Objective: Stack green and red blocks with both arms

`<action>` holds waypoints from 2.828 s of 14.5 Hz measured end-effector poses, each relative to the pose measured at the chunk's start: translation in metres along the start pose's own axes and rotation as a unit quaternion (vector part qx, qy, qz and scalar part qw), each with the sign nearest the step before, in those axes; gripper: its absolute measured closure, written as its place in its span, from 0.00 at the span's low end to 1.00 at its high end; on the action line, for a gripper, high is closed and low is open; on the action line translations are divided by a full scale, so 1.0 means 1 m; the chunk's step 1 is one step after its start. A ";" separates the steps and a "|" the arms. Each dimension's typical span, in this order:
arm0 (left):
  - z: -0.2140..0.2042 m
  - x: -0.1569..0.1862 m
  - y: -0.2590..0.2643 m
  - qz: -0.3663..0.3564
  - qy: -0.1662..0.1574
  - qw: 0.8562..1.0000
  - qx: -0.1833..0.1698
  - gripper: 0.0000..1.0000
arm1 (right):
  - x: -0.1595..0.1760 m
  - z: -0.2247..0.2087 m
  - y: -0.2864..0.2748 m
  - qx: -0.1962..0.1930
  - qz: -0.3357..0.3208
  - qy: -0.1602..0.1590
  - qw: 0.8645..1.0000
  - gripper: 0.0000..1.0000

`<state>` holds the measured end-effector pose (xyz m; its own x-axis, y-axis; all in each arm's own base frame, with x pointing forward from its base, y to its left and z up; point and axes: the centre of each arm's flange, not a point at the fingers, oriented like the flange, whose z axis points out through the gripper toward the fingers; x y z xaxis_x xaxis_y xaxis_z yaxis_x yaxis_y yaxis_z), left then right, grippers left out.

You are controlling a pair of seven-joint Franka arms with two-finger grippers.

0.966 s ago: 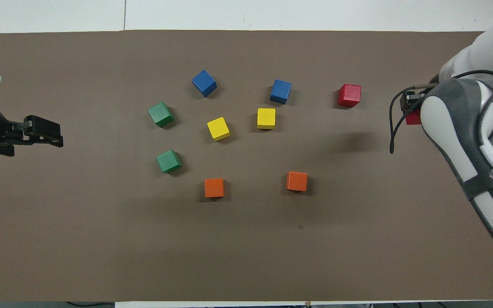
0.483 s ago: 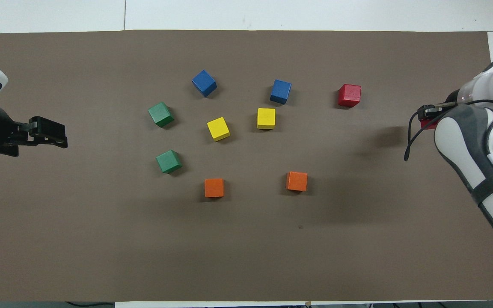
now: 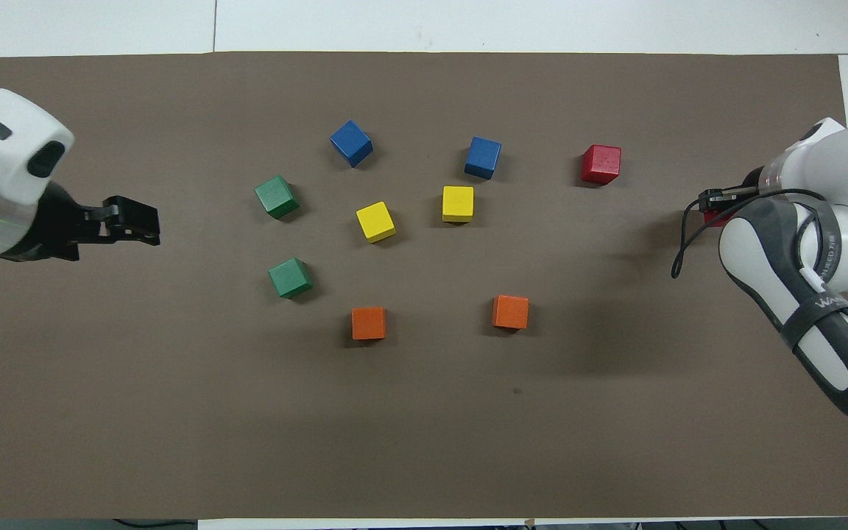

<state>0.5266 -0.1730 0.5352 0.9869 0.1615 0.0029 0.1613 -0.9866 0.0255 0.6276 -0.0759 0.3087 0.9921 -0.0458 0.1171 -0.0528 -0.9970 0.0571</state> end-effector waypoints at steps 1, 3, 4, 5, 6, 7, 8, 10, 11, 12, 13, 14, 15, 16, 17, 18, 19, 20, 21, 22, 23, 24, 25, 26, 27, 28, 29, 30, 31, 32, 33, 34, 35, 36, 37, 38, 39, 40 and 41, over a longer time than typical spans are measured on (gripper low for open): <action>0.024 -0.007 0.016 -0.020 -0.004 1.000 0.001 0.00 | 0.001 0.007 -0.001 0.000 0.010 0.002 1.000 0.46; 0.076 -0.013 0.039 -0.068 -0.005 0.998 0.001 0.00 | 0.002 0.013 -0.005 0.001 0.028 0.003 1.000 0.46; 0.099 -0.015 0.049 -0.074 0.000 0.997 -0.002 0.00 | 0.004 0.012 -0.007 0.001 0.035 0.005 0.999 0.46; 0.120 -0.017 0.054 -0.073 0.003 0.997 -0.003 0.00 | 0.005 0.011 -0.007 0.002 0.041 0.006 0.999 0.46; 0.138 -0.017 0.055 -0.067 0.004 0.998 -0.004 0.00 | 0.006 0.010 -0.007 0.002 0.046 0.007 0.999 0.46; 0.152 -0.017 0.053 -0.060 0.006 0.998 -0.005 0.00 | 0.006 0.010 -0.007 0.002 0.048 0.007 0.999 0.46; 0.163 -0.018 0.051 -0.055 0.010 0.998 -0.008 0.00 | 0.006 0.011 -0.007 0.002 0.048 0.007 0.999 0.46; 0.178 -0.022 0.048 -0.053 0.013 0.998 -0.011 0.00 | 0.006 0.012 -0.007 0.002 0.048 0.006 0.999 0.33; 0.183 -0.024 0.046 -0.054 0.011 0.998 -0.009 0.00 | 0.006 0.012 -0.007 0.002 0.048 0.007 0.999 0.23; 0.187 -0.025 0.044 -0.057 0.009 0.998 -0.007 0.00 | 0.007 0.011 -0.007 0.002 0.048 0.007 0.999 0.12; 0.189 -0.026 0.043 -0.063 0.008 0.998 -0.007 0.00 | 0.008 0.010 -0.008 0.002 0.047 0.009 0.999 0.02; 0.190 -0.026 0.043 -0.068 0.009 0.998 -0.007 0.00 | 0.010 0.007 -0.008 0.002 0.047 0.008 0.999 0.00; 0.192 -0.026 0.043 -0.071 0.009 0.997 -0.007 0.00 | 0.013 0.001 -0.008 0.001 0.047 0.000 0.999 0.00; 0.195 -0.026 0.042 -0.072 0.008 0.997 -0.007 0.00 | 0.020 -0.011 -0.009 0.000 0.051 -0.012 0.999 0.00; 0.198 -0.026 0.042 -0.073 0.009 0.997 -0.008 0.00 | 0.029 -0.028 -0.015 -0.002 0.061 -0.025 0.998 0.00; 0.204 -0.026 0.042 -0.074 0.009 0.997 -0.008 0.00 | 0.038 -0.049 -0.025 -0.007 0.074 -0.037 0.997 0.00; 0.210 -0.026 0.042 -0.074 0.008 0.997 -0.009 0.00 | 0.046 -0.068 -0.037 -0.013 0.086 -0.044 0.995 0.00; 0.218 -0.025 0.043 -0.075 0.007 0.997 -0.009 0.00 | 0.053 -0.085 -0.055 -0.015 0.094 -0.045 0.994 0.00; 0.226 -0.024 0.043 -0.075 0.007 0.997 -0.010 0.00 | 0.058 -0.096 -0.077 -0.015 0.096 -0.041 0.994 0.00; 0.232 -0.023 0.043 -0.076 0.006 0.997 -0.009 0.00 | 0.061 -0.100 -0.098 -0.014 0.098 -0.037 0.994 0.00; 0.236 -0.023 0.043 -0.076 0.004 0.997 -0.009 0.00 | 0.062 -0.096 -0.114 -0.013 0.105 -0.037 0.994 0.00; 0.237 -0.023 0.043 -0.076 0.004 0.997 -0.008 0.11 | 0.062 -0.089 -0.126 -0.013 0.112 -0.039 0.993 0.00; 0.238 -0.023 0.043 -0.073 0.005 0.997 -0.006 0.22 | 0.062 -0.079 -0.137 -0.013 0.116 -0.041 0.992 0.00; 0.238 -0.023 0.043 -0.065 0.008 0.998 0.001 0.32 | 0.063 -0.070 -0.149 -0.013 0.120 -0.040 0.992 0.00; 0.238 -0.023 0.041 -0.050 0.008 0.999 0.012 0.44 | 0.065 -0.063 -0.161 -0.012 0.124 -0.037 0.991 0.00; 0.235 -0.020 0.037 -0.026 0.004 0.999 0.026 0.44 | 0.066 -0.058 -0.173 -0.010 0.127 -0.035 0.991 0.00; 0.224 -0.010 0.026 0.007 -0.006 0.999 0.038 0.44 | 0.069 -0.053 -0.182 -0.008 0.127 -0.030 0.991 0.00; 0.206 0.009 0.006 0.041 -0.014 0.998 0.044 0.44 | 0.071 -0.047 -0.186 -0.005 0.126 -0.022 0.992 0.00; 0.185 0.035 -0.025 0.072 -0.013 0.996 0.043 0.44 | 0.074 -0.042 -0.188 -0.003 0.126 -0.015 0.992 0.00; 0.170 0.057 -0.059 0.095 -0.005 0.995 0.040 0.44 | 0.076 -0.039 -0.187 -0.002 0.127 -0.011 0.992 0.00; 0.162 0.073 -0.092 0.114 0.003 0.993 0.037 0.44 | 0.077 -0.037 -0.186 -0.002 0.127 -0.009 0.992 0.00; 0.159 0.083 -0.121 0.126 0.009 0.991 0.036 0.44 | 0.078 -0.035 -0.186 -0.001 0.127 -0.006 0.992 0.00; 0.160 0.089 -0.139 0.129 0.016 0.991 0.036 0.44 | 0.078 -0.035 -0.186 0.000 0.127 -0.002 0.992 0.00; 0.164 0.094 -0.147 0.127 0.022 0.991 0.033 0.44 | 0.079 -0.033 -0.187 0.002 0.126 0.001 0.992 0.00; 0.170 0.097 -0.149 0.121 0.027 0.992 0.027 0.44 | 0.079 -0.031 -0.190 0.002 0.125 0.003 0.992 0.00; 0.179 0.101 -0.153 0.113 0.032 0.993 0.019 0.44 | 0.079 -0.027 -0.192 0.003 0.124 0.003 0.992 0.00; 0.190 0.106 -0.159 0.105 0.036 0.994 0.016 0.44 | 0.080 -0.022 -0.193 0.004 0.123 0.005 0.992 0.00; 0.201 0.109 -0.166 0.099 0.037 0.994 0.014 0.44 | 0.080 -0.015 -0.192 0.003 0.123 0.005 0.992 0.00; 0.212 0.112 -0.171 0.097 0.037 0.995 0.013 0.44 | 0.079 -0.008 -0.191 0.002 0.123 0.003 0.992 0.00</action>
<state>0.6111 0.0083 0.3194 0.9964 -0.0310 0.0785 -0.0304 -0.9995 -0.0090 0.7154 0.1115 0.3154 0.9484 -0.2878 0.1330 -0.2932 -0.9558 0.0228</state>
